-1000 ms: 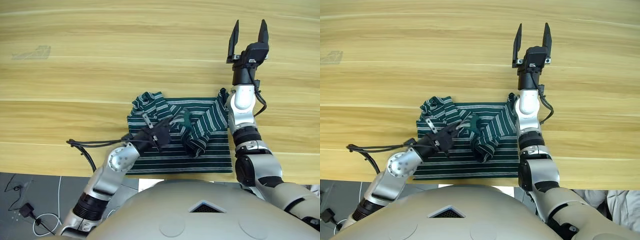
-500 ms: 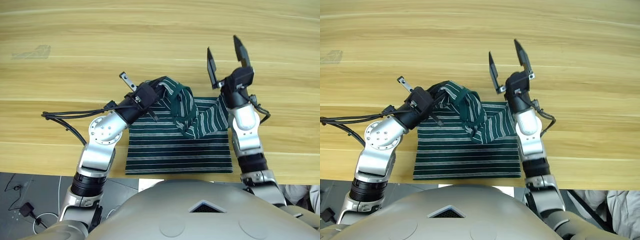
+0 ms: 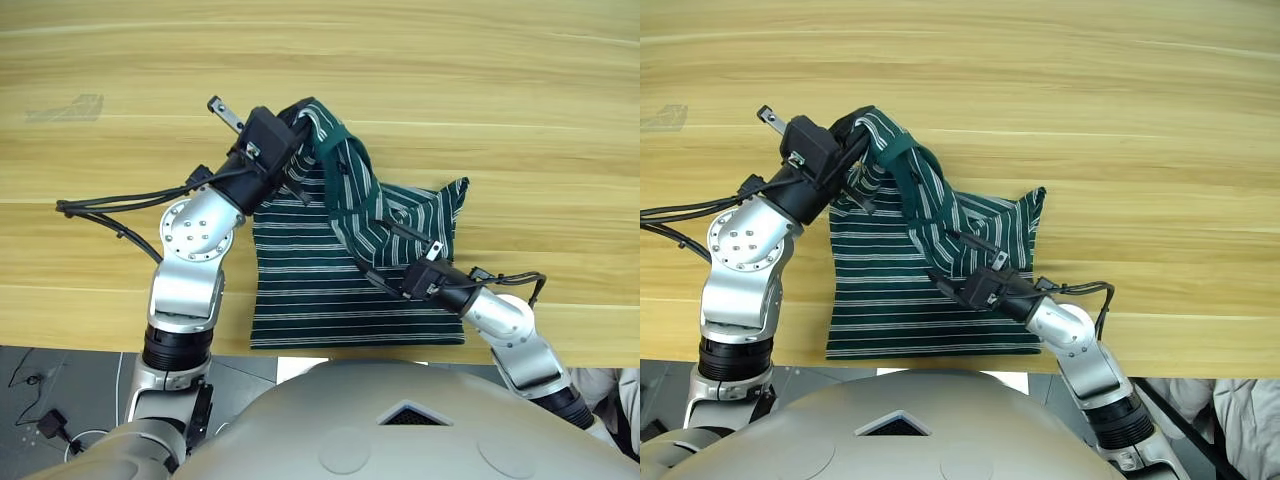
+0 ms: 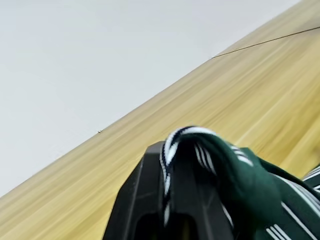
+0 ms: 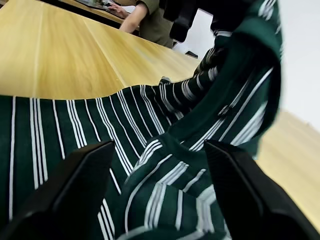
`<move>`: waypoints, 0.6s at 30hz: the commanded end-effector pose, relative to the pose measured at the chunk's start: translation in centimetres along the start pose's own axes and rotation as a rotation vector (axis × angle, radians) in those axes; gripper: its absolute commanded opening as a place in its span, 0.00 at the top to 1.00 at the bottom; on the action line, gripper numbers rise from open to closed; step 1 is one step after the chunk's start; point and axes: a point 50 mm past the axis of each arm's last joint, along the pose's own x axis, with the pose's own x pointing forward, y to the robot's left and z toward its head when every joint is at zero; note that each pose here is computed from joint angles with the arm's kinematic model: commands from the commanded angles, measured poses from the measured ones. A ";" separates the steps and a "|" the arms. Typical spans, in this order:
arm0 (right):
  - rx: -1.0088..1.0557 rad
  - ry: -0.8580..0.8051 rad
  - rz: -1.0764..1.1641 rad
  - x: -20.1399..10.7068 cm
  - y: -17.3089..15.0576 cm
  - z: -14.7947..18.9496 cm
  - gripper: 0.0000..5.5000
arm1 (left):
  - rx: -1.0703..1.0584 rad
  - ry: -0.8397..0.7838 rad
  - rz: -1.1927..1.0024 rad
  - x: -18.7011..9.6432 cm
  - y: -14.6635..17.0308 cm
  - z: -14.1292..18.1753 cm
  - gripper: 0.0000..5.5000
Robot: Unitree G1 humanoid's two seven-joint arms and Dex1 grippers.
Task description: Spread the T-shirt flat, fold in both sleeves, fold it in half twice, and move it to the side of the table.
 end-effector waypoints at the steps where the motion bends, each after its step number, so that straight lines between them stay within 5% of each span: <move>1: 0.035 0.027 -0.021 1.3 0.0 0.4 0.39 | 0.019 -0.012 -0.074 0.2 -1.0 0.5 1.00; 18: 0.086 0.200 -0.079 2.5 0.3 -2.8 0.39 | 0.012 -0.153 -0.113 -0.1 -1.2 4.3 1.00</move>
